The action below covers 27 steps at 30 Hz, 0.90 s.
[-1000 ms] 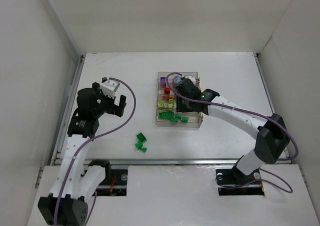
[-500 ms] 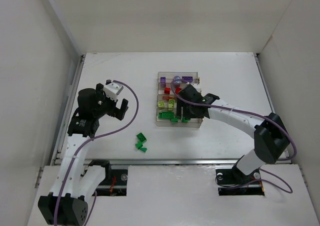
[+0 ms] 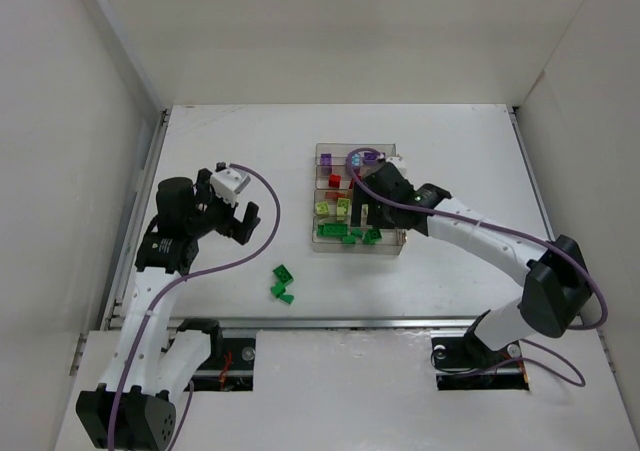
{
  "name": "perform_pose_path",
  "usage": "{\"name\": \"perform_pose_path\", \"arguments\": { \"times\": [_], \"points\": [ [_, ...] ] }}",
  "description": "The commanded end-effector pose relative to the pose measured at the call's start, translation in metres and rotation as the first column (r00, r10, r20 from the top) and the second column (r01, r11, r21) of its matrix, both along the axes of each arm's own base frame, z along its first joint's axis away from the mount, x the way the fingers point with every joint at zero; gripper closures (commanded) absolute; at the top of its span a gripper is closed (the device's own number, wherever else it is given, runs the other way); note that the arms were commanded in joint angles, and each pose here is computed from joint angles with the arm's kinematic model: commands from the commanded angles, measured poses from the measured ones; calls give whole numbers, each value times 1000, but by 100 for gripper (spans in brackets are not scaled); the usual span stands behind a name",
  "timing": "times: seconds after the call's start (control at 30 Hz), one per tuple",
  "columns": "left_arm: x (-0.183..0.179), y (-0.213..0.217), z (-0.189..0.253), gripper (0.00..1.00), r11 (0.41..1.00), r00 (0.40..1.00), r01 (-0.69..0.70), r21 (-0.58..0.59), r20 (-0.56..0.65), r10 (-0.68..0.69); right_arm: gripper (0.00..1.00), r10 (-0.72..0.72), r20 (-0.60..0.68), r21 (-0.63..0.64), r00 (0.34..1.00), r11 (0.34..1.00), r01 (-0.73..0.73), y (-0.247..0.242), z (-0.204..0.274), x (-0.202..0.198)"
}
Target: Sort the legos into containers by color
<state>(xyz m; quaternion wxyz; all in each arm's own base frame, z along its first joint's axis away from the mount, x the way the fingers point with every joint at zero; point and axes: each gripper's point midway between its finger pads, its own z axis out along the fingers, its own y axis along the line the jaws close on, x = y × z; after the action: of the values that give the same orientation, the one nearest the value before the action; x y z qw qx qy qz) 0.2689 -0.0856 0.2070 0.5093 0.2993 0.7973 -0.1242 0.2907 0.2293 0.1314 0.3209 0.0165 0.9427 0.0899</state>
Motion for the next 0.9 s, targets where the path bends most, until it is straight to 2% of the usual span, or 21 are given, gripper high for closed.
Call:
{"name": "perform_pose_path", "arguments": {
  "times": [0.0, 0.63, 0.87],
  "points": [
    [-3, -7, 3, 0, 999, 999, 47, -16, 16, -47, 1, -11, 90, 54, 996, 999, 6, 7, 31, 15],
    [-6, -8, -6, 0, 998, 998, 63, -5, -14, -64, 1, -5, 100, 54, 995, 999, -1, 4, 34, 13],
    [-6, -9, -8, 0, 997, 997, 71, -9, -13, -71, 1, 40, 97, 36, 994, 998, -44, 10, 32, 3]
  ]
}}
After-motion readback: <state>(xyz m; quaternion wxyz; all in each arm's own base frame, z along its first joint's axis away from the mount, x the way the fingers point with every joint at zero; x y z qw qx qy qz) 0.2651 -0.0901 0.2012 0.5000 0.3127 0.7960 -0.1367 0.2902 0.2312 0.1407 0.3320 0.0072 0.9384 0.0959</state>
